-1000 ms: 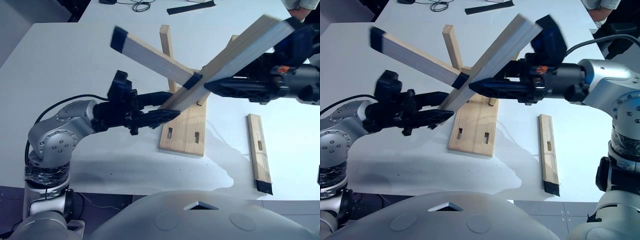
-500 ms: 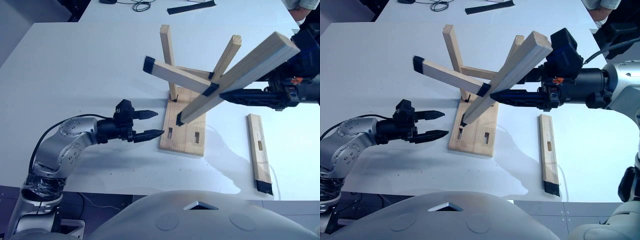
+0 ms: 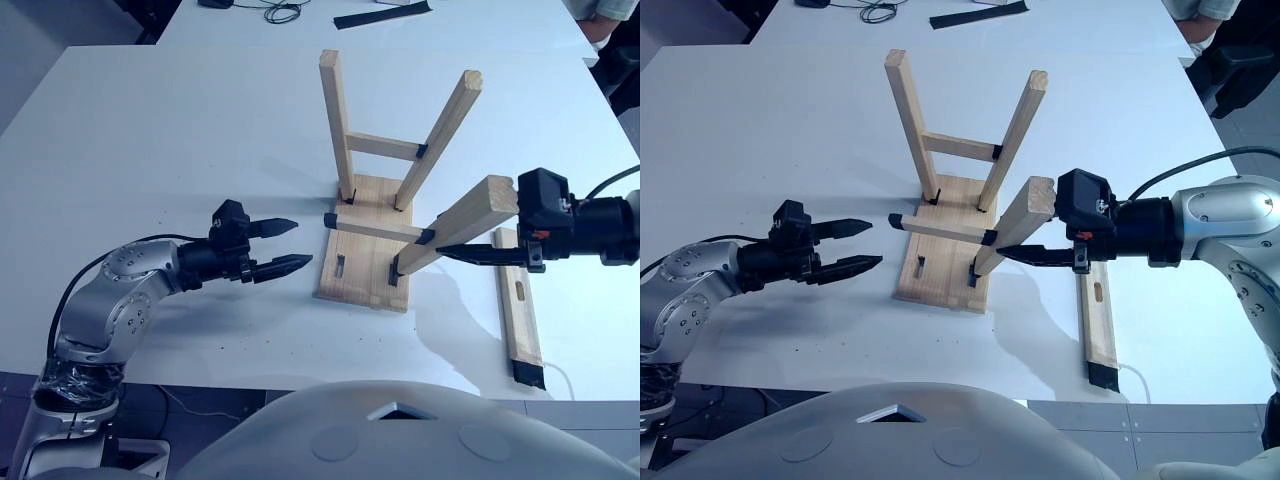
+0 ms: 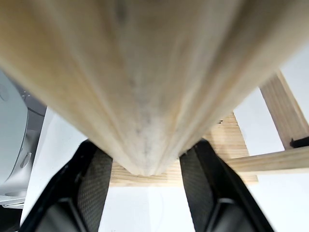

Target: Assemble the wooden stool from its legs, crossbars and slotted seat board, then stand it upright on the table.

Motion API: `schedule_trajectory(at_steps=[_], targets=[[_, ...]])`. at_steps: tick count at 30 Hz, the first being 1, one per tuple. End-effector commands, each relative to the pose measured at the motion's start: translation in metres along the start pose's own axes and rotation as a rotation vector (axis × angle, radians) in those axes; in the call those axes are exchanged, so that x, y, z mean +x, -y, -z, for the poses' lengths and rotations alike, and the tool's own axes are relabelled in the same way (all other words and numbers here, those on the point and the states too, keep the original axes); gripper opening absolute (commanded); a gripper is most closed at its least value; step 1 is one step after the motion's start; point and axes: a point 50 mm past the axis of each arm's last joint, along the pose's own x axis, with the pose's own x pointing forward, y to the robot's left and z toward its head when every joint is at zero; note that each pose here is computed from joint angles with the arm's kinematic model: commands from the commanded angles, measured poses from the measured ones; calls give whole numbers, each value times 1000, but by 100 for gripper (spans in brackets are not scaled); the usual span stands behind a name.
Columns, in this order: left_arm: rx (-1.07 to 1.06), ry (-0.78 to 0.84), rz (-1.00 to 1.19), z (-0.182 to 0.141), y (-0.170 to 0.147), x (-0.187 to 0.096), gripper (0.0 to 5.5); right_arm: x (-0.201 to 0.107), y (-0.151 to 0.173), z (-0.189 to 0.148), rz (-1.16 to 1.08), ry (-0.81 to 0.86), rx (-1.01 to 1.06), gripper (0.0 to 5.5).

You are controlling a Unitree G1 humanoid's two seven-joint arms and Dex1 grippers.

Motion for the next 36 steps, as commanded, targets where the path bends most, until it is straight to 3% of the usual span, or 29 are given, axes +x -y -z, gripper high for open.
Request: schedule_trajectory(at_steps=[1, 26, 36], targets=[[24, 4, -16, -3, -3, -2, 372, 1, -2, 4, -3, -22, 4, 203], [11, 17, -36, -3, -4, -2, 372, 8, -12, -8, -46, 38, 4, 203], [17, 10, -23, -6, -6, 0, 372, 12, -11, 12, -7, -35, 14, 203]])
